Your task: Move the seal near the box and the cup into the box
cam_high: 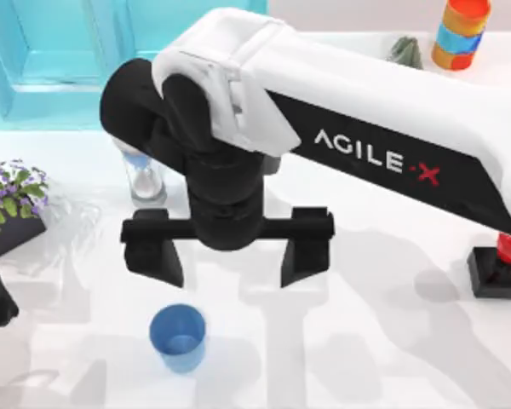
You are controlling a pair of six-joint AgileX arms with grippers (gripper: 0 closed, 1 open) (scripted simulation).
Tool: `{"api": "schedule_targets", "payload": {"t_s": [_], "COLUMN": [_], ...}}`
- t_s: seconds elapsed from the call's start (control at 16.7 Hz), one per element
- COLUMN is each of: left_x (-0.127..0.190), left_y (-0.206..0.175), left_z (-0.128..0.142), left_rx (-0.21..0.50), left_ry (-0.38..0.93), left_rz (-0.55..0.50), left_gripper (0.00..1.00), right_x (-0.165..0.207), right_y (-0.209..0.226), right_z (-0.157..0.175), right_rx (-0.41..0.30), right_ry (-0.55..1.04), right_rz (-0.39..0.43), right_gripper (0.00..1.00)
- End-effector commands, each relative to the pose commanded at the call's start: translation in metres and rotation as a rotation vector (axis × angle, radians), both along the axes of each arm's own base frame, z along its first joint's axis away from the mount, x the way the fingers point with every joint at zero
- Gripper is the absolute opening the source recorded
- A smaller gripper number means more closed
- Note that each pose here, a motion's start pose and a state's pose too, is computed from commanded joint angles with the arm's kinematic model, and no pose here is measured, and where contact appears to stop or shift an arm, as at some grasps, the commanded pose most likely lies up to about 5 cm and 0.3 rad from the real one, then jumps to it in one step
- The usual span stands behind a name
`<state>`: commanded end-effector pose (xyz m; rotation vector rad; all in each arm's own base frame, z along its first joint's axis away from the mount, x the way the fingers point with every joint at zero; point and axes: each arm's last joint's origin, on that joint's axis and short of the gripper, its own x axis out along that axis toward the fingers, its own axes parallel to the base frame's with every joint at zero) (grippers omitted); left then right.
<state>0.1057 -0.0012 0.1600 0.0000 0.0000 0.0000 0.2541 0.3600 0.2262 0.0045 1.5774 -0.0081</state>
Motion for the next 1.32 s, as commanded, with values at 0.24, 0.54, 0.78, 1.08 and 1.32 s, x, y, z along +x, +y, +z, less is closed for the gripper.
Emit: {"api": "schedule_targets", "payload": {"t_s": [0.24,0.54,0.78,1.08,1.32], "left_x": [0.000,0.000,0.000,0.000,0.000], "left_y": [0.000,0.000,0.000,0.000,0.000], "left_z": [0.000,0.000,0.000,0.000,0.000], "left_rx": [0.000,0.000,0.000,0.000,0.000], "left_ry": [0.000,0.000,0.000,0.000,0.000], "left_rz": [0.000,0.000,0.000,0.000,0.000], "left_gripper": [1.00,1.00,1.00,1.00,1.00], "right_x": [-0.021,-0.020,-0.019,-0.021,-0.021], "right_y": [0.024,0.023,0.025,0.024,0.024], "right_z": [-0.010,-0.014,-0.050,-0.090,-0.090], "right_rx": [0.003,0.000,0.004,0.003,0.003], "right_ry": [-0.007,-0.005,-0.007,-0.007,-0.007], "right_rz": [-0.002,-0.002,-0.002,-0.002,-0.002], "right_gripper": [1.00,1.00,1.00,1.00,0.92]}}
